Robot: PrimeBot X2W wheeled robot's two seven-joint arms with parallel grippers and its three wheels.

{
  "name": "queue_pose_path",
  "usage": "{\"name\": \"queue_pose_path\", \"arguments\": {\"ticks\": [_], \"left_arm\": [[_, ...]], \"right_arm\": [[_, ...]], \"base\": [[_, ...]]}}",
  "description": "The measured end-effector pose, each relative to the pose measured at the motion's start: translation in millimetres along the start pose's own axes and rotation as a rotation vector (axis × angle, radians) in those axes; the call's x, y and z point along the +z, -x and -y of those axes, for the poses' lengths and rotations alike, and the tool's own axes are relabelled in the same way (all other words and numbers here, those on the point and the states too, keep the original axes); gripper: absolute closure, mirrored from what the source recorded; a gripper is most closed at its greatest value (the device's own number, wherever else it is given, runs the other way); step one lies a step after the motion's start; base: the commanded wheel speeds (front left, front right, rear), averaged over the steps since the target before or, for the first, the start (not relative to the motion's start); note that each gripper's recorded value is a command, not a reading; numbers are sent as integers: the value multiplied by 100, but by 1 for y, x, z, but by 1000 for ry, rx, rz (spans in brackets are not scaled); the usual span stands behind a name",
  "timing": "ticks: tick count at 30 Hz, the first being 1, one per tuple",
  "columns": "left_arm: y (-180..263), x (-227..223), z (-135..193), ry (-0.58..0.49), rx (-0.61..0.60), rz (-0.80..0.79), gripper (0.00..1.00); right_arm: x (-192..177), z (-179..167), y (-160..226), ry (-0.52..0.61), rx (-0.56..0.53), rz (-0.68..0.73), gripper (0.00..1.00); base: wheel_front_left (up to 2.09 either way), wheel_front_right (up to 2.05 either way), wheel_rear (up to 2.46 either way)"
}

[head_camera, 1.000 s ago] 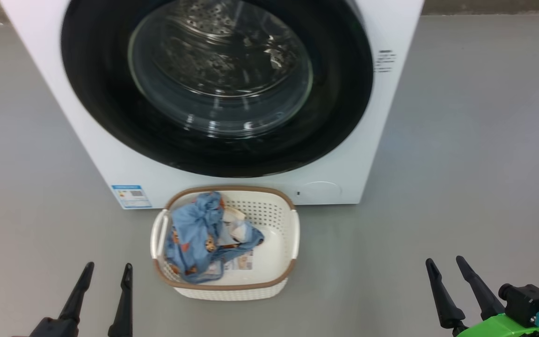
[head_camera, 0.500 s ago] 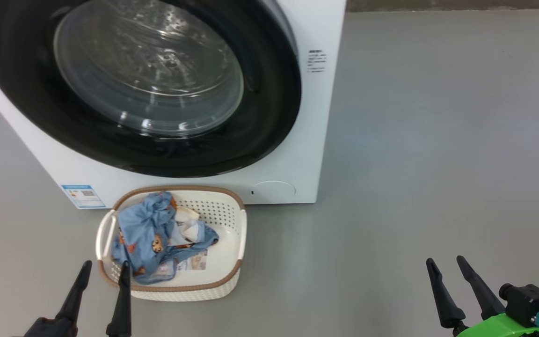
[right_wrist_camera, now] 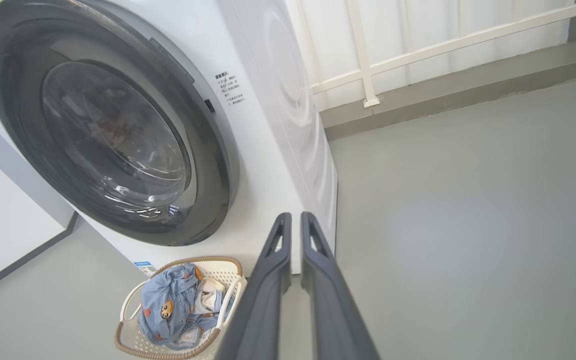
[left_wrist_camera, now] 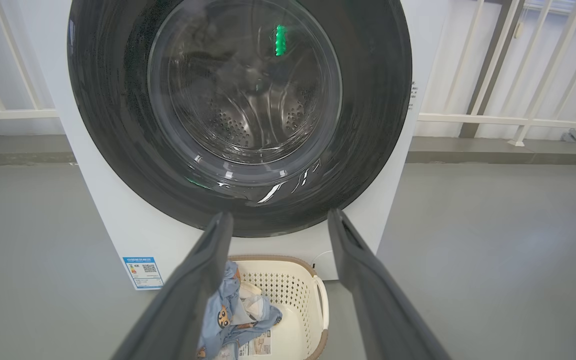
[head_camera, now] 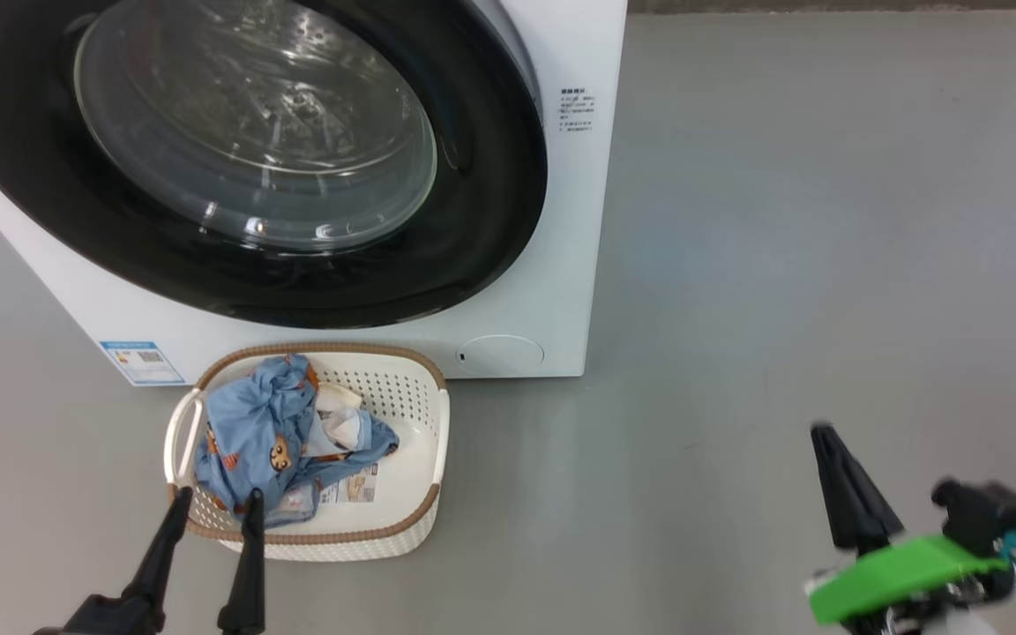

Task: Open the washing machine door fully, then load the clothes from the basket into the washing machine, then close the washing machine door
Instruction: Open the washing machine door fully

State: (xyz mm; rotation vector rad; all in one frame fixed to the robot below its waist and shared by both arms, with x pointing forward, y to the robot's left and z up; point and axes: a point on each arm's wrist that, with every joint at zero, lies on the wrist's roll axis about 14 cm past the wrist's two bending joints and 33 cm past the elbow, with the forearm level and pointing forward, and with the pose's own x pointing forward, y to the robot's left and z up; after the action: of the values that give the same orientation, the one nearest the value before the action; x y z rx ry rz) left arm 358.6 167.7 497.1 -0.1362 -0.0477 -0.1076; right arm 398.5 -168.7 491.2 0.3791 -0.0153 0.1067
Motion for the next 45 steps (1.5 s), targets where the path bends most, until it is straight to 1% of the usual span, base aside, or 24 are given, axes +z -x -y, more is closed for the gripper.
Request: {"name": "queue_pose_path", "arguments": {"ticks": [3, 4, 5, 6, 16, 21, 28, 30, 35, 38, 41, 45], "left_arm": [[-2, -2, 4, 18, -7, -5, 0], [-2, -2, 4, 18, -7, -5, 0], [-4, -3, 6, 22, -14, -7, 0], [-4, -3, 6, 22, -14, -7, 0], [-11, -5, 5, 37, -3, -10, 0], [-10, -5, 0, 42, 18, -11, 0], [-9, -5, -10, 43, 52, -13, 0], [-7, -7, -14, 47, 71, -22, 0], [-8, -10, -22, 44, 95, -31, 0], [-11, -12, -24, 49, 104, -36, 0], [-10, -17, -26, 55, 117, -52, 0], [-13, -19, -30, 61, 131, -57, 0]], "right_arm": [[13, -17, -20, -50, 41, 45, 100], [13, -17, -20, -50, 41, 45, 100], [26, -25, -34, -73, 64, 80, 100], [26, -25, -34, -73, 64, 80, 100], [76, -61, -106, -165, 162, 204, 100], [96, -70, -137, -294, 172, 250, 100], [108, -97, -176, -597, 234, 245, 100], [111, -101, -185, -647, 256, 224, 100], [108, -112, -209, -689, 310, 143, 100], [99, -124, -223, -723, 353, 49, 100], [89, -135, -234, -733, 403, -57, 100], [69, -146, -246, -765, 443, -208, 100]], "base": [[0, 0, 0], [0, 0, 0], [0, 0, 0], [0, 0, 0], [0, 0, 0], [0, 0, 0], [0, 0, 0], [0, 0, 0], [0, 0, 0], [0, 0, 0], [0, 0, 0], [0, 0, 0]]}}
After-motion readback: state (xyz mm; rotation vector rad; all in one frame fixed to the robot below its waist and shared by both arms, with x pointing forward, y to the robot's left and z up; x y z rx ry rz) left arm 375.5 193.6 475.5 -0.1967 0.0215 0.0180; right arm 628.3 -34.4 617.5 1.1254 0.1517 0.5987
